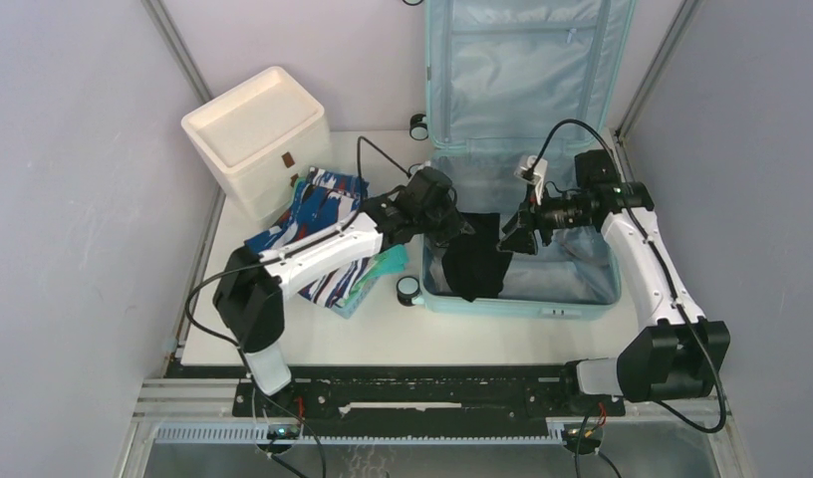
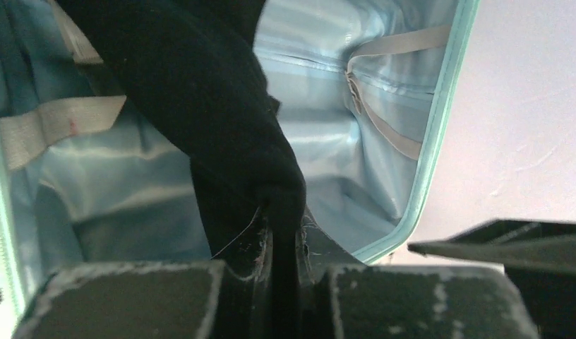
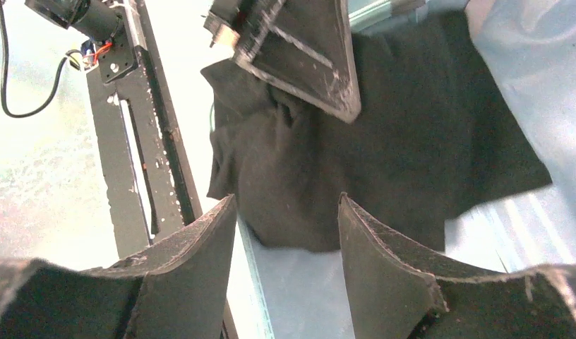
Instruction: Open, take out, and arrange the luggage
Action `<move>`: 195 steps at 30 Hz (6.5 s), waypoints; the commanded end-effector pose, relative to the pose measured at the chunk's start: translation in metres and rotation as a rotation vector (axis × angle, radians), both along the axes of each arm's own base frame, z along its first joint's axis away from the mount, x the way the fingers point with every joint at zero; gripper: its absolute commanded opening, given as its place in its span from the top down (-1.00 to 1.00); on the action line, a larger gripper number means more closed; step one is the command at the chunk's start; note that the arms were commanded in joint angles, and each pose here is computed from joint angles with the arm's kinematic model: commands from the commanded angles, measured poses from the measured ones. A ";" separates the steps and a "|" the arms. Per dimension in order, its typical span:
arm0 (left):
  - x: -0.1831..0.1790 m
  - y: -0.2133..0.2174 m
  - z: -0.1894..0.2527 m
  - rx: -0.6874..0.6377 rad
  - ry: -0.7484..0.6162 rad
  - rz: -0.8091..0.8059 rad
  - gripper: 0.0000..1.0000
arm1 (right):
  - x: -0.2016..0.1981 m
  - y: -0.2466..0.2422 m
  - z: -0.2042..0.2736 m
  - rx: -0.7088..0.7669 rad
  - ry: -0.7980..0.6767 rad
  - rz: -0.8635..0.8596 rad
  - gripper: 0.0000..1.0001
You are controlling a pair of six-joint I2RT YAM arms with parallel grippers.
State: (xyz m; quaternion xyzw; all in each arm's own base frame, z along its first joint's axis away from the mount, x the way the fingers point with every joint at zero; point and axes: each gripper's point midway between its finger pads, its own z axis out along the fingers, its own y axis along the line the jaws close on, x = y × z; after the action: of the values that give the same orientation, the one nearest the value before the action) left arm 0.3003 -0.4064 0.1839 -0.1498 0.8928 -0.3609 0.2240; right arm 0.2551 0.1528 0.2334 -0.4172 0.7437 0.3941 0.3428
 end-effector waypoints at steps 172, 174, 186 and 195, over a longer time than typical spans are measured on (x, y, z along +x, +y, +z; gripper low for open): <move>0.087 0.403 0.106 0.644 -0.472 0.617 -0.32 | 0.055 0.077 0.045 -0.099 -0.232 0.127 -0.99; 0.098 0.398 0.100 0.664 -0.441 0.611 -0.32 | 0.059 0.079 0.041 -0.092 -0.167 0.137 -0.99; 0.148 0.392 0.091 0.889 -0.286 0.773 -0.17 | 0.100 0.085 0.028 0.001 -0.040 0.049 -0.90; 0.154 0.394 0.066 0.923 -0.244 0.810 -0.16 | 0.123 0.067 0.010 0.018 0.014 0.010 -0.85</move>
State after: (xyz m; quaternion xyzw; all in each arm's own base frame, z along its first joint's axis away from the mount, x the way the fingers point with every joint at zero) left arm 0.4492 -0.0204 0.2391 -0.2905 0.8225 0.1455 0.4668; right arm 0.3637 0.2195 0.2292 -0.4124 0.7581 0.3949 0.3150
